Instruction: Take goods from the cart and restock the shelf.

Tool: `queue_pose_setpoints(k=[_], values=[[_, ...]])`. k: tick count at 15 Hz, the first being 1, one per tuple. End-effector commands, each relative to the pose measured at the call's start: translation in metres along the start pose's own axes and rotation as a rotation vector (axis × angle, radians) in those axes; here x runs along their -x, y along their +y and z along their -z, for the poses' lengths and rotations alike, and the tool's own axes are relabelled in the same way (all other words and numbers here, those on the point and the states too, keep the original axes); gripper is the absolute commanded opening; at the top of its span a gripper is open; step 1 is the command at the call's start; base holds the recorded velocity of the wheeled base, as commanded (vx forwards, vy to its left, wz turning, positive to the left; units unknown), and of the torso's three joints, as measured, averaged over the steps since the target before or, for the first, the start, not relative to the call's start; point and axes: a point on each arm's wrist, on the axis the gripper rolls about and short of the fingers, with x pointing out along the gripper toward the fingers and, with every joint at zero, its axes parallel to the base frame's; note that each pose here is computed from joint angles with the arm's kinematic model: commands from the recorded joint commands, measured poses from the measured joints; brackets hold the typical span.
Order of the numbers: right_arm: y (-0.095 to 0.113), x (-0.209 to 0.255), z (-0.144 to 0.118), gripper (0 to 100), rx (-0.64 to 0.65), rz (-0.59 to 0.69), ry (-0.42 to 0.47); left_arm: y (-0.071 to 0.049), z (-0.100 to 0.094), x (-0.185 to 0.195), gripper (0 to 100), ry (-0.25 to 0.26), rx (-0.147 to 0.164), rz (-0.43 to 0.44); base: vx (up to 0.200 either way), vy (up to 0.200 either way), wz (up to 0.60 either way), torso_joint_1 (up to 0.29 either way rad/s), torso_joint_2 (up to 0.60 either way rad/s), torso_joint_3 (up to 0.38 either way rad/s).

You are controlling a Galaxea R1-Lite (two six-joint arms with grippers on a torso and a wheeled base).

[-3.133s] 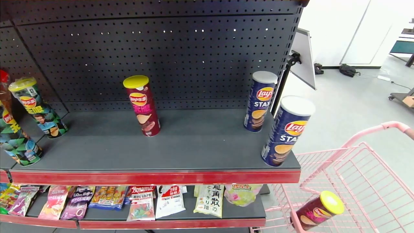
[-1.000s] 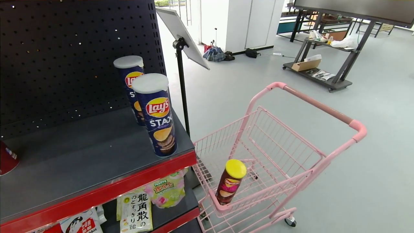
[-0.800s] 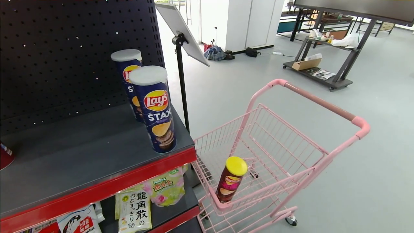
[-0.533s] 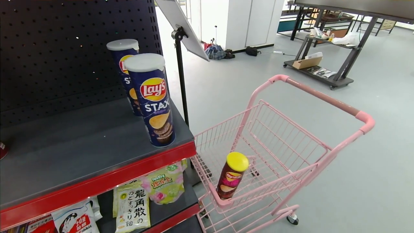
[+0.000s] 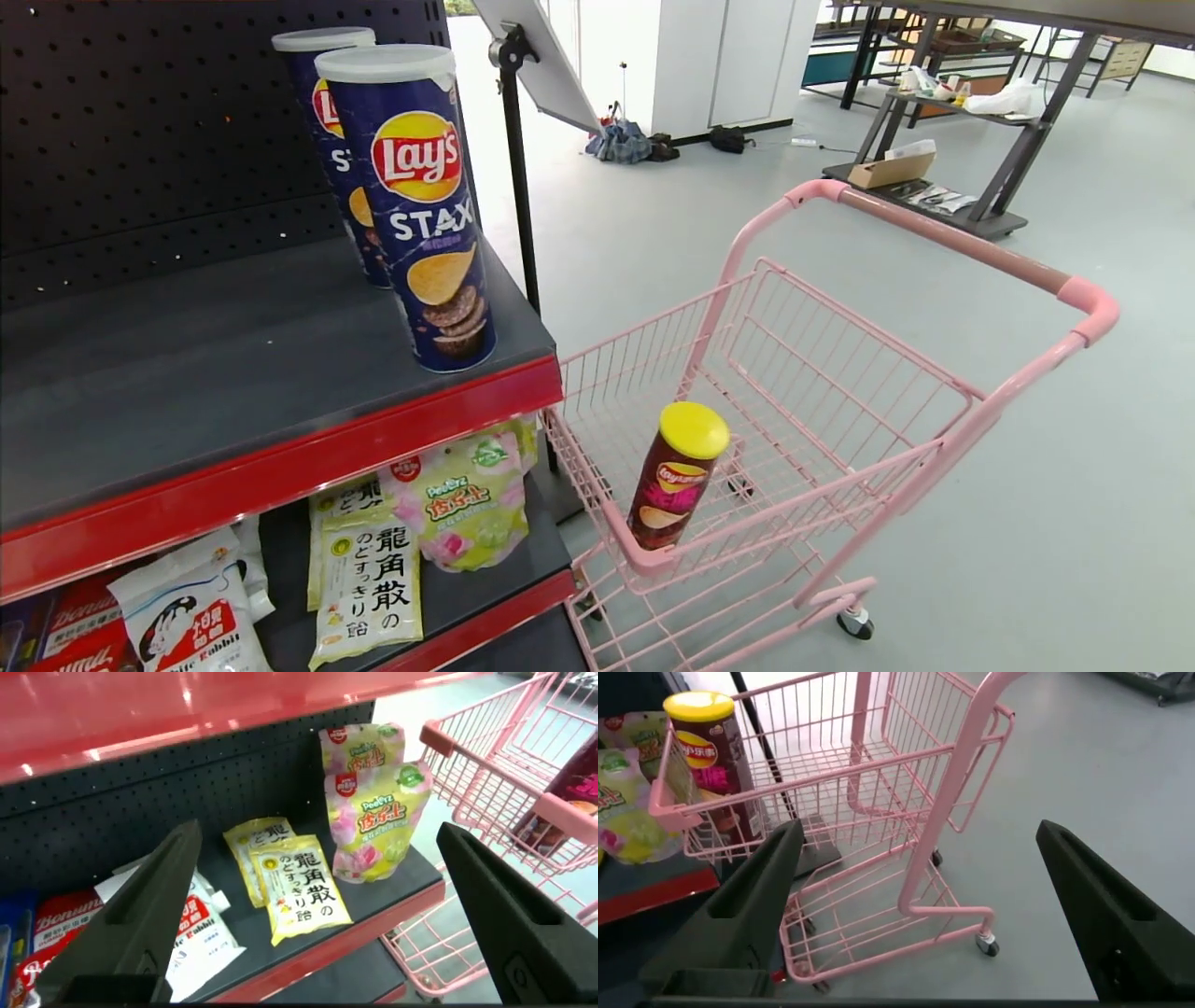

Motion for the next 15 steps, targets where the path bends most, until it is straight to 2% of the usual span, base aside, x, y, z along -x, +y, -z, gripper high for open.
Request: queue_pose_setpoints(k=[1,2,3,4,5,6,7,8,9,11,13,15], values=[[0.0,0.005,-0.031,100,0.01,-0.018,-0.064,0.0,0.0,0.0,100,0.001,0.0,-0.001,0.0,0.0,0.0,-0.036,0.09,0.071],[-0.001,-0.015,-0.11,100,-0.093,-0.04,-0.025,0.0,0.0,0.0,100,0.001,0.0,-0.001,0.0,0.0,0.0,-0.022,0.07,0.041],[-0.002,-0.039,-0.156,100,-0.212,-0.069,-0.019,0.0,0.0,0.0,100,0.001,0.0,0.0,0.0,0.0,0.0,0.0,0.0,0.0],[0.001,-0.064,-0.182,100,-0.181,-0.175,0.011,0.0,0.0,0.0,100,0.001,-0.001,0.0,0.0,0.0,0.0,0.0,0.0,0.0],[0.005,-0.08,-0.183,100,-0.127,-0.265,0.06,0.0,0.0,0.0,100,0.001,-0.001,0.0,0.0,0.0,0.0,0.0,0.0,0.0],[0.013,-0.121,-0.176,100,-0.051,-0.326,0.139,0.0,0.0,0.0,100,0.001,0.002,0.0,0.0,0.0,0.0,0.0,0.0,0.0],[0.02,-0.157,-0.168,100,-0.07,-0.353,0.148,0.0,0.0,0.0,100,0.001,0.002,0.0,0.0,0.0,0.0,0.0,0.0,0.0],[0.024,-0.171,-0.157,100,-0.085,-0.382,0.166,0.0,0.0,0.0,100,0.001,0.002,0.0,0.0,0.0,0.0,0.0,0.0,0.0],[0.037,-0.201,-0.115,100,-0.097,-0.502,0.265,0.0,0.0,0.0,100,0.001,0.0,0.0,0.0,0.0,0.0,0.0,0.0,0.0],[0.048,-0.222,-0.071,100,-0.094,-0.584,0.376,0.0,0.0,0.0,100,0.001,0.0,0.0,0.0,0.0,0.0,0.0,0.0,0.0],[0.067,-0.238,-0.05,100,-0.089,-0.686,0.393,0.0,0.0,0.0,100,0.001,-0.001,-0.001,0.0,0.0,0.0,0.0,0.0,0.0],[0.08,-0.252,-0.033,100,-0.083,-0.736,0.412,0.0,0.0,0.0,100,0.001,-0.001,0.0,0.0,0.0,0.0,0.0,0.0,0.0]])
